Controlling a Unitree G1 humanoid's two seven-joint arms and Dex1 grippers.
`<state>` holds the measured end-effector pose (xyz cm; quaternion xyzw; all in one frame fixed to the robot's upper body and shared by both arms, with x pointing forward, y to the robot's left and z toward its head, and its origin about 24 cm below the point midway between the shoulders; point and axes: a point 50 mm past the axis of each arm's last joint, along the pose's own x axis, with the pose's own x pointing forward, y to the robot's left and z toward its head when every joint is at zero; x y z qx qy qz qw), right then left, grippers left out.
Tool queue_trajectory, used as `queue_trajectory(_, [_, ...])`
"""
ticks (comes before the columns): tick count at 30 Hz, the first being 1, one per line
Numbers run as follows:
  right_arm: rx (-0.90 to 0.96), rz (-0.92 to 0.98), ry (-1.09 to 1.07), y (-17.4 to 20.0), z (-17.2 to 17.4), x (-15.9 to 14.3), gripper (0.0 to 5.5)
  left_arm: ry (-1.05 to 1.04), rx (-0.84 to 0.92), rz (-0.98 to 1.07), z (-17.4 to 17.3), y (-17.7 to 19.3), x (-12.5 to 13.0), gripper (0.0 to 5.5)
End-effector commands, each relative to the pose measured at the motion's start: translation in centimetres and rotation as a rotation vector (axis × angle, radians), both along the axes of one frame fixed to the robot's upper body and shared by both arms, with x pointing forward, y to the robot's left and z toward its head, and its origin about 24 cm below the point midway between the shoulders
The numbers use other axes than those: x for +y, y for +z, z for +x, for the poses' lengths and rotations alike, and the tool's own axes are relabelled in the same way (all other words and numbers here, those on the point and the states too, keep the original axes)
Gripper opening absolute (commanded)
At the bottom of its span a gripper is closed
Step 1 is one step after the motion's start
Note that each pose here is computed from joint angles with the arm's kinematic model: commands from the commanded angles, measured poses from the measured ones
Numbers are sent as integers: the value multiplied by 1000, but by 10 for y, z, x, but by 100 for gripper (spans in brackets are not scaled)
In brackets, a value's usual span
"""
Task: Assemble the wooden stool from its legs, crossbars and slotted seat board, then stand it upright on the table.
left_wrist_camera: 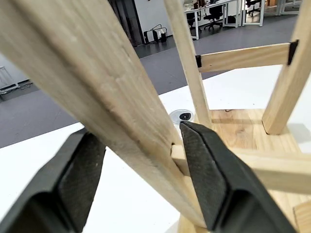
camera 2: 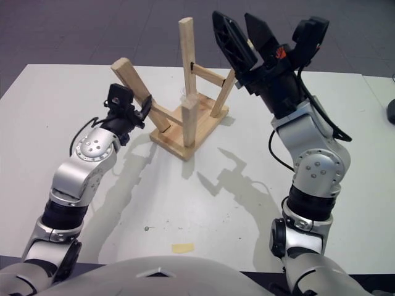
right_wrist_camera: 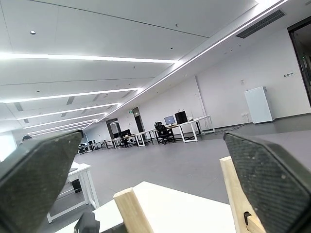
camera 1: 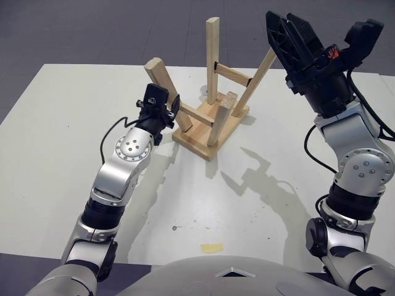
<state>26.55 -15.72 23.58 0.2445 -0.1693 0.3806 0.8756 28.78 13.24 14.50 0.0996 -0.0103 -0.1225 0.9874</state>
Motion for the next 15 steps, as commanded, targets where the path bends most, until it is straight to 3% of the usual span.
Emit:
queue_trajectory(1, [-17, 7, 8, 4, -1, 3, 540, -42, -113, -93, 3, 41, -4, 342])
queue_trajectory(8, [-21, 14, 15, 3, -1, 6, 540, -16, -225, -96, 11, 80, 12, 459])
queue_trajectory(12, [-41, 25, 22, 8, -2, 10, 540, -27, -352, -91, 26, 120, 20, 533])
queue_trajectory(15, [-67, 45, 34, 16, -1, 14, 540, -64, -399, -99, 39, 141, 22, 539])
